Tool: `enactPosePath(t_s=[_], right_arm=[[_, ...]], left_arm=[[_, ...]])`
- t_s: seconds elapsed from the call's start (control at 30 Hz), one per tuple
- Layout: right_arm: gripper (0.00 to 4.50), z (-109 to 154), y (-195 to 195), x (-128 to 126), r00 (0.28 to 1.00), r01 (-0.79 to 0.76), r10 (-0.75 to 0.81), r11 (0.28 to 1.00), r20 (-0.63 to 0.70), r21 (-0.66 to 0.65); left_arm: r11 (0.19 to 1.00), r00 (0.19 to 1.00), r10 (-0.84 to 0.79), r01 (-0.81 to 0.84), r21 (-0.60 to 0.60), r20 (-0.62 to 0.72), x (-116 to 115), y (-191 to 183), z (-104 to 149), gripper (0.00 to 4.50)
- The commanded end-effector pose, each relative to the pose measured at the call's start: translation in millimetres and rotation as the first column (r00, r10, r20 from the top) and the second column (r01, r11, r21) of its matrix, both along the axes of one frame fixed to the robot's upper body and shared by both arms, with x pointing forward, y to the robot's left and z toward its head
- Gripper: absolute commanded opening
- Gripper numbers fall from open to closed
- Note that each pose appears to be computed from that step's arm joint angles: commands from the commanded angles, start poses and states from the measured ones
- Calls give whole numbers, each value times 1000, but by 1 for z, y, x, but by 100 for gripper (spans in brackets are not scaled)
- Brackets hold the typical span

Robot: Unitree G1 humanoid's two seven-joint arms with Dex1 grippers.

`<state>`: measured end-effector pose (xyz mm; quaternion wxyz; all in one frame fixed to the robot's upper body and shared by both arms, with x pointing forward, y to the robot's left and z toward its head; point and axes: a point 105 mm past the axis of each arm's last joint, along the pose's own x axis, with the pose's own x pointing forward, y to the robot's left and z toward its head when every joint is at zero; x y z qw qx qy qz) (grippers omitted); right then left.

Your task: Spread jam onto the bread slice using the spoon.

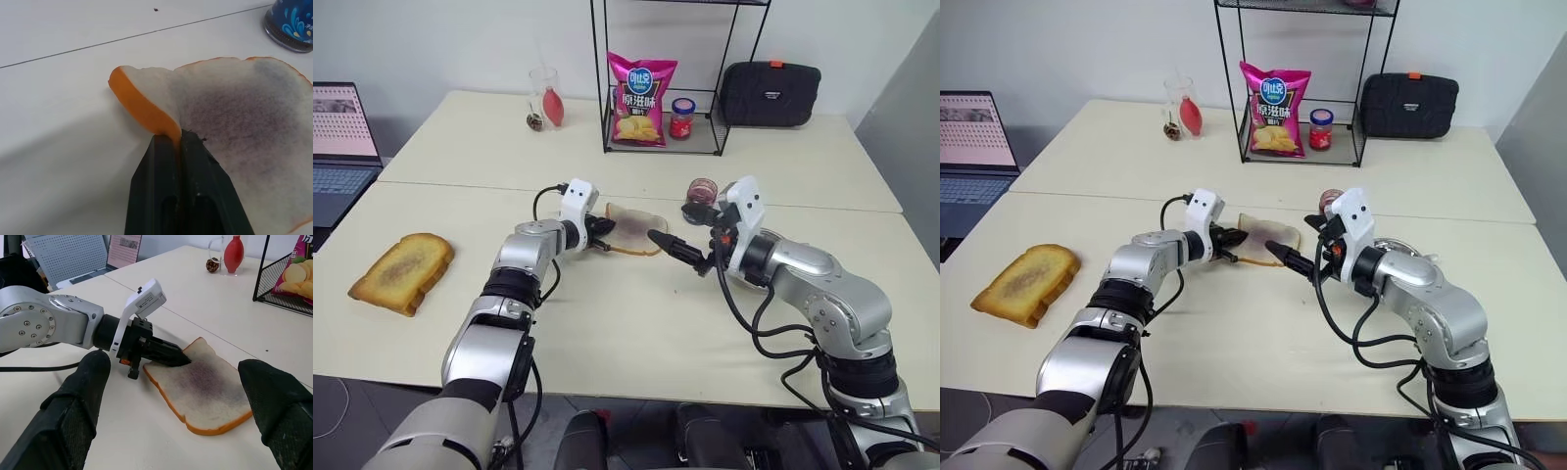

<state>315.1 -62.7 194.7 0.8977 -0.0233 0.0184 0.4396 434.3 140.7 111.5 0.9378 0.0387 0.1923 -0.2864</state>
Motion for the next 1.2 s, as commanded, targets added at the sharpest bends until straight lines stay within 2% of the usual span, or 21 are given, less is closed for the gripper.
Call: enactPosePath(t_s=[0.03, 0.23, 0.37, 0.4, 0.43, 0.47, 0.57, 0.7, 0.87, 0.97, 1.03, 1.13, 1.2], right_arm=[[450, 10, -4, 0, 999, 5, -6, 1000, 42, 13], [450, 3, -25, -1, 997, 80, -80, 997, 21, 6], [450, 0, -42, -1, 989, 145, -145, 989, 13, 13], [450, 0, -45, -1, 988, 157, -157, 988, 12, 16], [450, 0, -50, -1, 985, 174, -174, 985, 12, 17], [450, 0, -55, -1, 981, 192, -192, 981, 12, 17], [450, -2, -77, 2, 954, 299, -299, 954, 11, 19], [450, -3, -102, 0, 921, 390, -390, 920, 0, 27], [450, -3, -131, -11, 857, 516, -514, 854, -46, 70], [450, -1, -155, -22, 788, 616, -607, 776, -103, 139], [450, -5, -174, -32, 725, 689, -667, 695, -173, 205], [450, -13, -194, -40, 656, 755, -700, 594, -283, 279], [450, -20, -200, -41, 642, 766, -682, 561, -350, 313]], left_arm=[[998, 999, 49, -49, -27, -3, -7, 18, 7, 120], [999, 997, 51, -50, -22, 55, -16, 29, 28, 241], [996, 991, 23, -33, 81, 129, -18, 37, 43, 328], [995, 990, 11, -25, 100, 139, -19, 36, 44, 334], [994, 988, -8, -9, 113, 154, -20, 35, 48, 369], [991, 984, -32, 8, 135, 175, -21, 32, 51, 382], [969, 924, -232, 192, 155, 305, -32, 2, 73, 442], [921, 847, -383, 381, 83, 369, -50, -43, 86, 442], [759, 685, -643, 629, 167, 343, -79, -87, 73, 442], [661, 591, -737, 732, 165, 329, -91, -103, 69, 442], [599, 531, -787, 779, 183, 314, -95, -112, 63, 442], [542, 474, -826, 816, 202, 304, -96, -119, 59, 442], [535, 463, -832, 815, 222, 306, -94, -122, 58, 442]])
